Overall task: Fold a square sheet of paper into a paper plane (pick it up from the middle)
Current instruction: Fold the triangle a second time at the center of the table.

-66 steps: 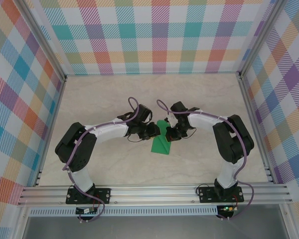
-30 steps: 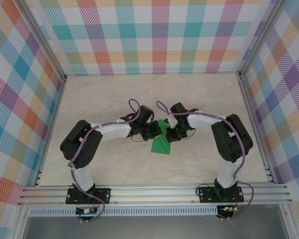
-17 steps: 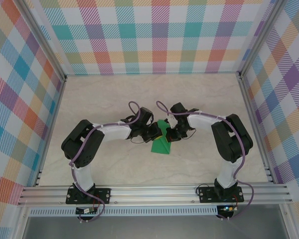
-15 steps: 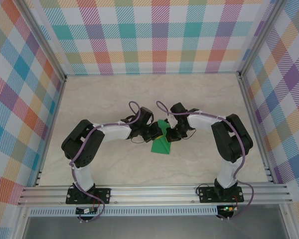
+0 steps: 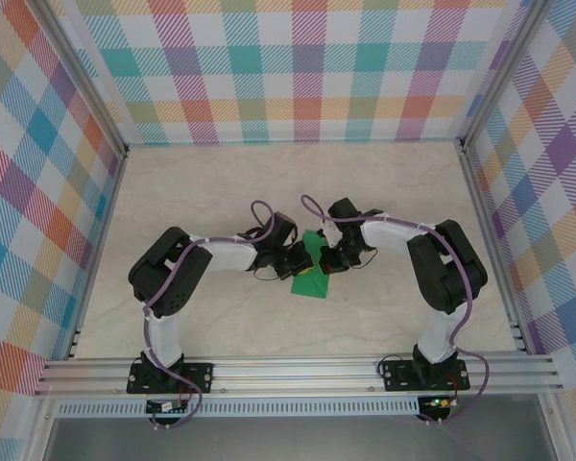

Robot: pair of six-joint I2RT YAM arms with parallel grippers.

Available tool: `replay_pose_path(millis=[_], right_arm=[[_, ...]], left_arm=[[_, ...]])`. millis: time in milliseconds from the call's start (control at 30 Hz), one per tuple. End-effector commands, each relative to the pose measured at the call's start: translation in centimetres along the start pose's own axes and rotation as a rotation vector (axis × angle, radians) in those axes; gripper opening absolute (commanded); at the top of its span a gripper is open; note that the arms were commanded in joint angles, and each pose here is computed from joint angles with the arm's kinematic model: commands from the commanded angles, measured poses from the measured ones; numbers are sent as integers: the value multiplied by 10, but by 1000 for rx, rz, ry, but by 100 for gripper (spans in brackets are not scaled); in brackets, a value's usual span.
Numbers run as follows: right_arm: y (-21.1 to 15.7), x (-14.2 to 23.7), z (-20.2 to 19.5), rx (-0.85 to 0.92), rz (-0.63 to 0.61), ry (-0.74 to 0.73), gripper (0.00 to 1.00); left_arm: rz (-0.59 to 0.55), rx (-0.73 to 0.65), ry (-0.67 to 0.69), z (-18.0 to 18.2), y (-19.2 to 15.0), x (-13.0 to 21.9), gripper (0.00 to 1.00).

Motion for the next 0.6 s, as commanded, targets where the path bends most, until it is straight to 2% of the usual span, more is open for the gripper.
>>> replay_pose_path(millis=[0, 133, 433, 500, 567], right_arm=[[-1, -3, -6, -13, -3, -13, 5], [1, 1, -2, -25, -17, 4, 8], [-6, 51, 12, -118, -157, 34, 35], [-13, 58, 20, -138, -168, 110, 35], [-19, 58, 28, -171, -159, 212, 29]], left_arm=[[30, -6, 73, 16, -13, -8, 6], [35, -9, 112, 24, -17, -9, 6], [37, -25, 135, 29, -20, -9, 5], [36, -26, 132, 29, -20, -9, 5], [34, -28, 131, 28, -19, -8, 5]])
Point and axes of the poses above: each hand's point on the last joint's axis, 136 mm out from that joint toward the fingers, its own x axis back along the fingers, its own z axis along the line the jaws close on, y = z × x, the point moved 7 cm from there along x, back along the fingers, and after that the axes turned 4 degrees about -x, right-handed, at the moved point
